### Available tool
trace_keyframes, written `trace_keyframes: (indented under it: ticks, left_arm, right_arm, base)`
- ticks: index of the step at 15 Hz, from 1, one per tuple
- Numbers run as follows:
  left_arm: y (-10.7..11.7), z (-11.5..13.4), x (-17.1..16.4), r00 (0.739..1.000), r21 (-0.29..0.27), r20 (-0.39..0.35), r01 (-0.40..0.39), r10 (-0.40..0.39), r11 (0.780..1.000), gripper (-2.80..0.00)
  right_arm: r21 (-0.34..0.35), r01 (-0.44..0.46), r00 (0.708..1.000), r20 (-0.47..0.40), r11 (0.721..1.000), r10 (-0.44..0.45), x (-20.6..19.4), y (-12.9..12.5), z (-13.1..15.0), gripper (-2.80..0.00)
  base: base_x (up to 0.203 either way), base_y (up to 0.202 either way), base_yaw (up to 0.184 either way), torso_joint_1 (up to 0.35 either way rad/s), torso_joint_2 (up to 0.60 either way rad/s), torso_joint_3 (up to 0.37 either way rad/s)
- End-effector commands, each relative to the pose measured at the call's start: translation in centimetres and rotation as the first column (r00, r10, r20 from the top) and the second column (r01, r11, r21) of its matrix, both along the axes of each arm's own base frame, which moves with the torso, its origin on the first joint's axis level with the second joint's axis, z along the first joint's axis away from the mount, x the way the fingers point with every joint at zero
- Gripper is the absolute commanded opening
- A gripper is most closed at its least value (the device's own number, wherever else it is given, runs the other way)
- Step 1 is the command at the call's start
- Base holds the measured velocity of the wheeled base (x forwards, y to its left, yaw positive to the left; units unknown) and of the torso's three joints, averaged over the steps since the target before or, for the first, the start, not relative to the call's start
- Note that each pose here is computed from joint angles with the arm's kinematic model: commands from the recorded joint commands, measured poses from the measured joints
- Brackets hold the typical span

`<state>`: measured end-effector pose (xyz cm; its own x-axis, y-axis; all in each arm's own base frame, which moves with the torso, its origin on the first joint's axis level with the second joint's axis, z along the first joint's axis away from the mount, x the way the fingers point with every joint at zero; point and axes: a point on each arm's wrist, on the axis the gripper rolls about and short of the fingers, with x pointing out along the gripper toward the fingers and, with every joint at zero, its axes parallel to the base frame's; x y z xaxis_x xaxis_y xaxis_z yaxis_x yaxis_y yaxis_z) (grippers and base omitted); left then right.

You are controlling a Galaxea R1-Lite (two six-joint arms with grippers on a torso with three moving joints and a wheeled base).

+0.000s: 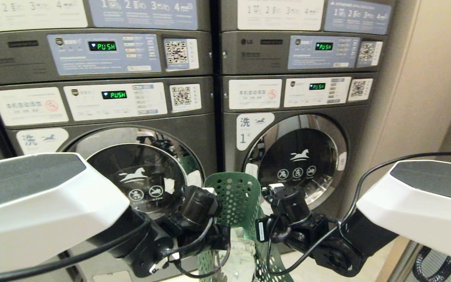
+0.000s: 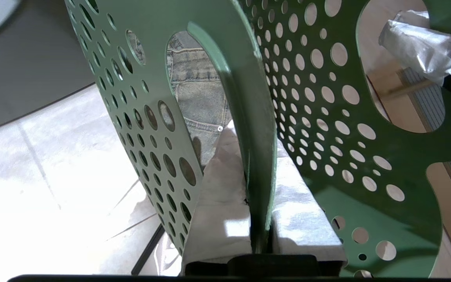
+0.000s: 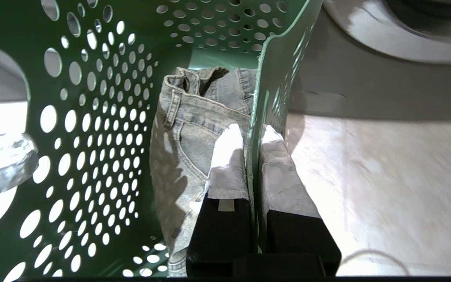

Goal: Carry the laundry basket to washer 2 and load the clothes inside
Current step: Pick up the clothes basket and put it beside the washing machine

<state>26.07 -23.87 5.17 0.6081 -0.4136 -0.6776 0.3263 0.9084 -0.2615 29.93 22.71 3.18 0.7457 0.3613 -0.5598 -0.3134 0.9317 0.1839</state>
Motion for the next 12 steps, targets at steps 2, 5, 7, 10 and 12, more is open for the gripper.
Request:
trace_keyframes:
  ticks: [2,5,7,10,12]
  left_arm:
    - [-0.1,-0.1,0.1,1.0,-0.001,0.0,-0.002,0.002,1.0,-2.8]
    - [-0.2,-0.1,0.1,1.0,-0.003,0.002,0.0,0.0,1.0,-2.8]
    - [-0.3,-0.3,0.1,1.0,0.0,-0.004,0.003,-0.003,1.0,-2.8]
    - [-0.8,-0.9,0.6,1.0,0.0,-0.004,0.006,-0.006,1.0,-2.8]
    - [-1.3,-0.9,1.0,1.0,-0.004,0.002,0.011,-0.011,1.0,-2.8]
  right_arm:
    - [-0.001,0.004,1.0,0.002,1.0,-0.004,0.0,0.0,0.0,-2.8]
    - [-0.005,0.012,1.0,0.009,1.0,-0.012,0.0,0.0,0.0,-2.8]
    - [-0.019,0.026,1.0,0.011,0.999,-0.026,0.0,-0.1,-0.1,-2.8]
    - [-0.029,0.04,0.999,0.013,0.999,-0.04,0.1,-0.1,-0.3,-2.8]
    - [-0.038,0.052,0.998,0.019,0.998,-0.051,0.2,-0.1,-0.3,-2.8]
  base:
    - [0.003,-0.007,0.178,0.003,0.0,0.001]
    - [0.002,-0.006,0.139,0.002,0.0,0.001]
    - [0.0,-0.003,0.026,0.002,0.0,0.003]
    - [0.0,0.0,0.0,0.0,0.0,0.0]
    - [0.0,0.0,0.0,0.0,0.0,0.0]
